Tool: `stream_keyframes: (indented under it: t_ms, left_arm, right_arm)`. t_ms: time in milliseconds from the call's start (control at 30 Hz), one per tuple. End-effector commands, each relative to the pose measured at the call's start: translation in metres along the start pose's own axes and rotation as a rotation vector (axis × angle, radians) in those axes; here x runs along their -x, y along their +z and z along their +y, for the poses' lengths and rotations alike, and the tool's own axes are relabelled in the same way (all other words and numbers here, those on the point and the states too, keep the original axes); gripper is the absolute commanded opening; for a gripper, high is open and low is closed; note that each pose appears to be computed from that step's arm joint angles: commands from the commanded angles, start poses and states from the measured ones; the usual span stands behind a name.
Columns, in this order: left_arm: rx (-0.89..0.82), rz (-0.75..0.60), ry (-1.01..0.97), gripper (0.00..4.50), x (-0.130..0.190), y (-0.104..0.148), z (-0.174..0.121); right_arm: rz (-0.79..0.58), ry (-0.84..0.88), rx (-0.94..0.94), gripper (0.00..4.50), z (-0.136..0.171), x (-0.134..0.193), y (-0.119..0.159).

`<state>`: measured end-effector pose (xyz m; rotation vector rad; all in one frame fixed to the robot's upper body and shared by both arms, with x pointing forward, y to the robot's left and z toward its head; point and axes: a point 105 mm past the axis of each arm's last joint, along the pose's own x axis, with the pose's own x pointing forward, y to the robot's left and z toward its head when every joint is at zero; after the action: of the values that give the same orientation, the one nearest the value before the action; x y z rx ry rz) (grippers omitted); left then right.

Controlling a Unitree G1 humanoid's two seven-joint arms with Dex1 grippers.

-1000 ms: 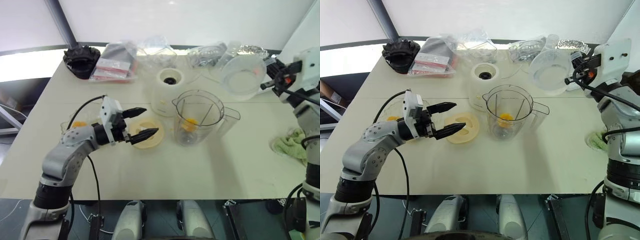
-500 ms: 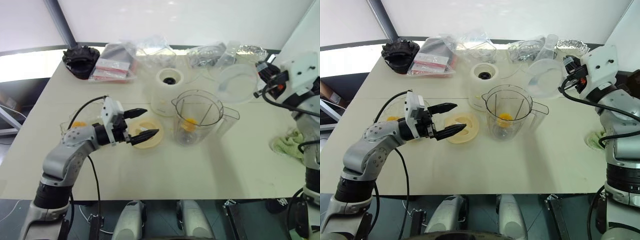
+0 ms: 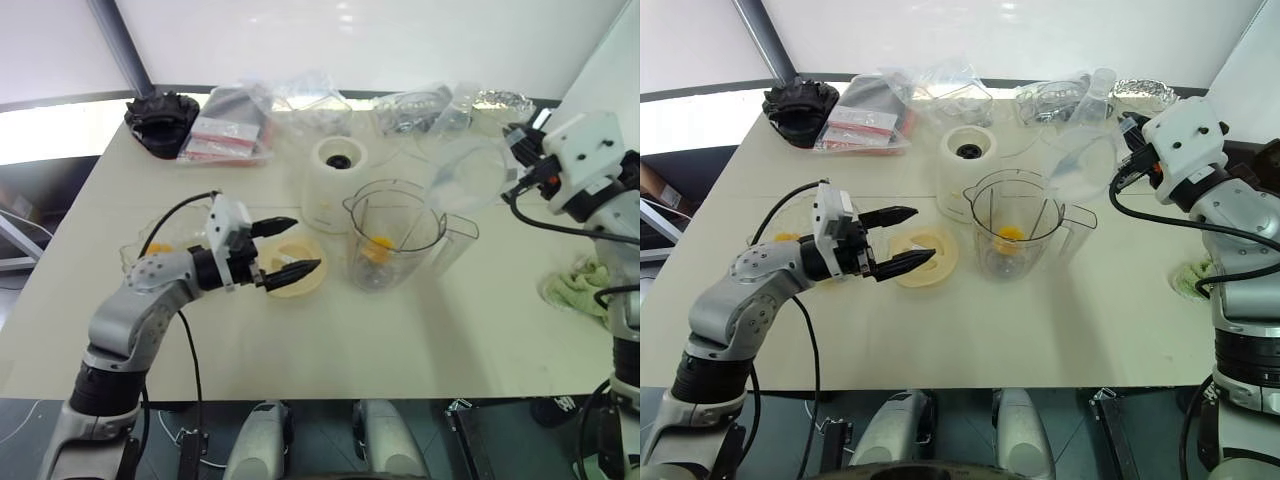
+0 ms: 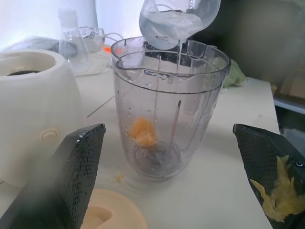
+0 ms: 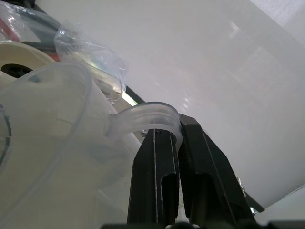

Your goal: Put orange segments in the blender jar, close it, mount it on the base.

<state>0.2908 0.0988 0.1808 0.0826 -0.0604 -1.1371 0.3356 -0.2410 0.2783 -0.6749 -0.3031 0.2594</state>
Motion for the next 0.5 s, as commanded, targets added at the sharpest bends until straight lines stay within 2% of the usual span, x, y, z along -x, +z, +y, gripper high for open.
stream_keyframes:
  t_ms: [33, 233, 500]
  left_arm:
    - [-0.048, -0.023, -0.005, 4.50, -0.001, 0.009, -0.001]
    - [-0.050, -0.026, 0.005, 4.50, -0.002, 0.010, 0.000]
    - [-0.053, -0.020, 0.016, 4.50, 0.000, 0.010, 0.001]
  right_arm:
    - [-0.062, -0.088, -0.100, 0.04, -0.016, 0.003, 0.013]
    - [0.033, -0.244, -0.371, 0.04, -0.039, 0.010, -0.021]
    - [0.206, -0.424, -0.742, 0.04, -0.038, 0.026, -0.077]
